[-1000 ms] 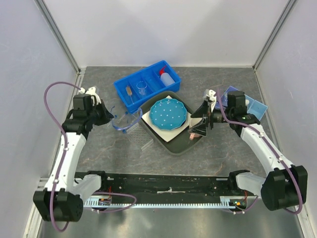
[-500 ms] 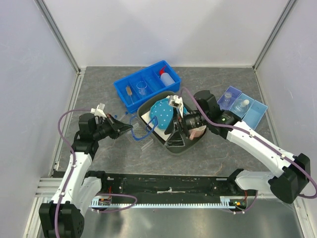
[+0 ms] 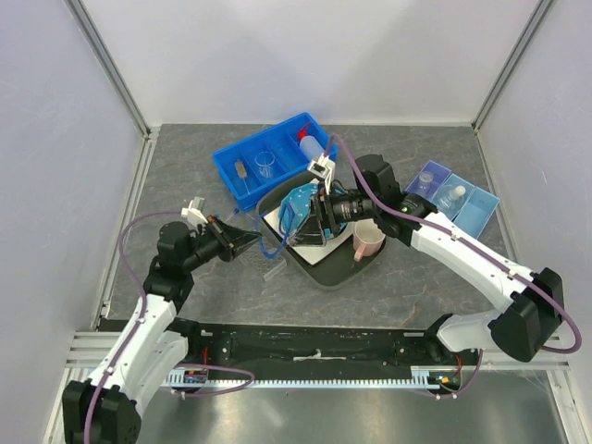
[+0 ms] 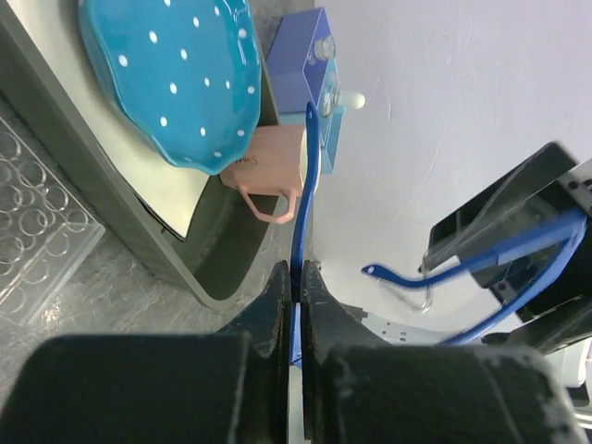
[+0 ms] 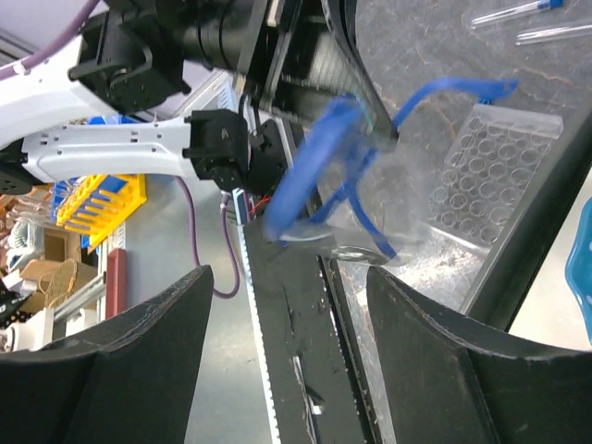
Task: Organize the chemistry lab equipment
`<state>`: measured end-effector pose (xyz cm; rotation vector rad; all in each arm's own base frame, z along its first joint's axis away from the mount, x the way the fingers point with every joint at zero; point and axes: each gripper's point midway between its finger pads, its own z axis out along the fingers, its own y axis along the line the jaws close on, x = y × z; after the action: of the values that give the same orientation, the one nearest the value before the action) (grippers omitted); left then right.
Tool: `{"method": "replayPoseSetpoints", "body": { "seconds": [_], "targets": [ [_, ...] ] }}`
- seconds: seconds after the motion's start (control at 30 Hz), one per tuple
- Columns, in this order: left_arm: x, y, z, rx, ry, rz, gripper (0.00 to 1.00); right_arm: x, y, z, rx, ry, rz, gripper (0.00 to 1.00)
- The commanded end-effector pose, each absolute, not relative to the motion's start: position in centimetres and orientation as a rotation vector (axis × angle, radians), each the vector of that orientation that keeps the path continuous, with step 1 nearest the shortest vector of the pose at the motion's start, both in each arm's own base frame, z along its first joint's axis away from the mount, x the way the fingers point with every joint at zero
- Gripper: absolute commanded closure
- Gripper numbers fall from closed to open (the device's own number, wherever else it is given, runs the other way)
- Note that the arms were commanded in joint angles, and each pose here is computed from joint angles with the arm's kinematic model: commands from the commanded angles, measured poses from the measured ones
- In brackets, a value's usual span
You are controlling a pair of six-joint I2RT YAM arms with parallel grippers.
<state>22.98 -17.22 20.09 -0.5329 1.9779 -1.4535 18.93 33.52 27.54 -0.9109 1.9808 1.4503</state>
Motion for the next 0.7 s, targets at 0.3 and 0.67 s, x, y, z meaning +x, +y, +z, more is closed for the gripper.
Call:
{"method": "replayPoseSetpoints", "body": {
  "seconds": [0.3, 0.67],
  "targets": [
    [23.1, -23.2, 24.3, -0.317, 1.926, -1.458, 0.98, 22.8, 34.3, 28.6, -0.852, 1.95, 1.23, 0.3],
    [24.0, -24.2, 25.6, -0.313, 1.904, -1.37, 0.98, 25.8, 33.1, 27.4, -0.826, 1.982, 0.95, 0.41]
  ]
}}
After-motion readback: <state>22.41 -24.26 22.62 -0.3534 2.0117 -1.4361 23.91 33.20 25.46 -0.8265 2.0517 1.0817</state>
